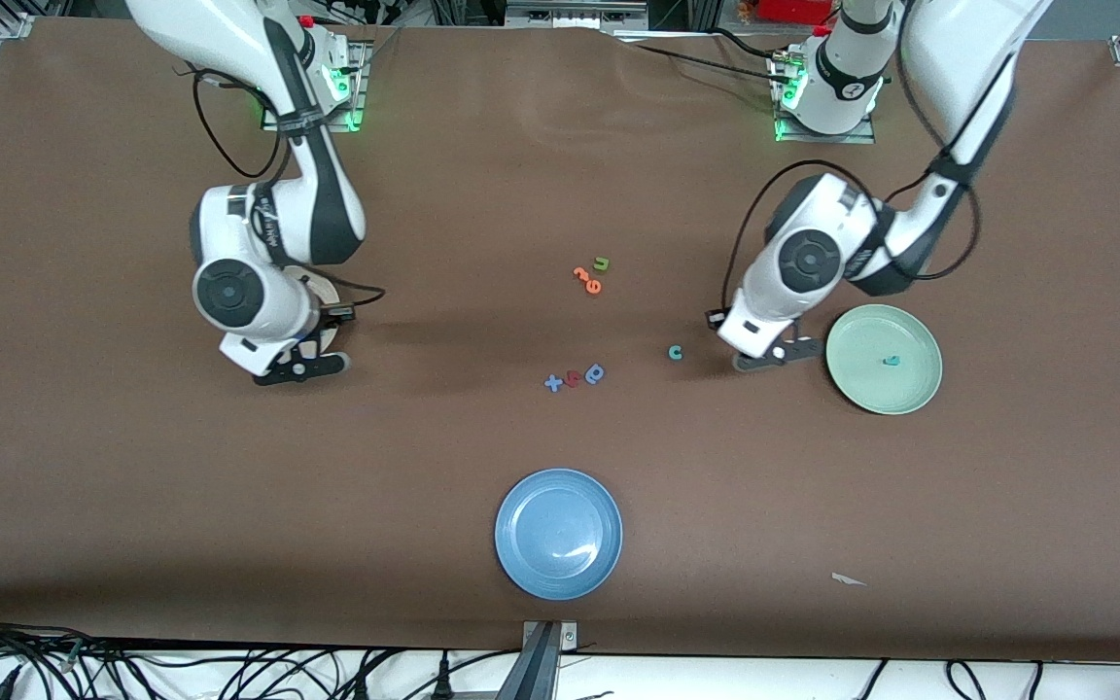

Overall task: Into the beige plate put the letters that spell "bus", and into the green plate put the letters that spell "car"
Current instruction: 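Place the teal d in the cream plate while the left gripper places yellow a, then grasp the teal c with the left gripper while the right gripper retracts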

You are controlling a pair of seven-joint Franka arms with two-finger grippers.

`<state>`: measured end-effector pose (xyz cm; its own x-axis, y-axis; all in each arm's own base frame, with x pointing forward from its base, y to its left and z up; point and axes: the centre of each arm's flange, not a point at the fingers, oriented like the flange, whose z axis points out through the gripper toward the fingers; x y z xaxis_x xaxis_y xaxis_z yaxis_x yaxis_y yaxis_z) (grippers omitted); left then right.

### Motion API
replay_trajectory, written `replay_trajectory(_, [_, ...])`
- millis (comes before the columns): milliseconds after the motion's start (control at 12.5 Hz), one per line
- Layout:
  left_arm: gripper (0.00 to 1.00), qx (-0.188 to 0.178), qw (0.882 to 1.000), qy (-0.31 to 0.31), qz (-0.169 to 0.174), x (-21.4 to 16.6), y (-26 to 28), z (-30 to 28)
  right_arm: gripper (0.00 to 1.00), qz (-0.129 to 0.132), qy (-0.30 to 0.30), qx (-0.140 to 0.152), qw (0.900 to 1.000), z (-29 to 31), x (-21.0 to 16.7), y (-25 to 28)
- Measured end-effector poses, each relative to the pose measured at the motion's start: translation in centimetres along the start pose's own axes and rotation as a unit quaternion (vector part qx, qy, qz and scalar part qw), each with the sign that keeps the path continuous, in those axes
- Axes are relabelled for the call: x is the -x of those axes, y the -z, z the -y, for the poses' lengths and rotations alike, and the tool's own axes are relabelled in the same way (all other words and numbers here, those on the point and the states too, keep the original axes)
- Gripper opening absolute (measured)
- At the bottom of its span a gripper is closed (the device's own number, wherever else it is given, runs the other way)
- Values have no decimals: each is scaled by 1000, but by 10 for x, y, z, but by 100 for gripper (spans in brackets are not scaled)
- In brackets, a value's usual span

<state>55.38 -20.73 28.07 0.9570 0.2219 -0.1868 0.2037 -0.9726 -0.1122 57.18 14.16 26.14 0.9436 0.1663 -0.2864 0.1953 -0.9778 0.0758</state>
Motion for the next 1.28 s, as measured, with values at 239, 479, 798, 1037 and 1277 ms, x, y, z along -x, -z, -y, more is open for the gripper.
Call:
replay_trajectory(239, [32,-8,1000,-16,16,-44,49,78,27,24,-8,1,1000,-35,-1,-28])
replay_trajectory(479, [32,11,999,-20,38,-79,33,174,44,36,-22,-4,999,-57,-4,-47])
replay_trajectory(798, [32,48,996,-32,72,-101,-48,187,89,24,-16,-16,999,-45,-12,-24])
replay_trajectory(1037, [46,59,994,-37,86,-104,-77,177,100,33,-13,-25,999,-27,-21,33])
replay_trajectory(1277, [78,62,996,-26,66,-100,-36,154,100,1,-7,-31,1000,-13,-25,125])
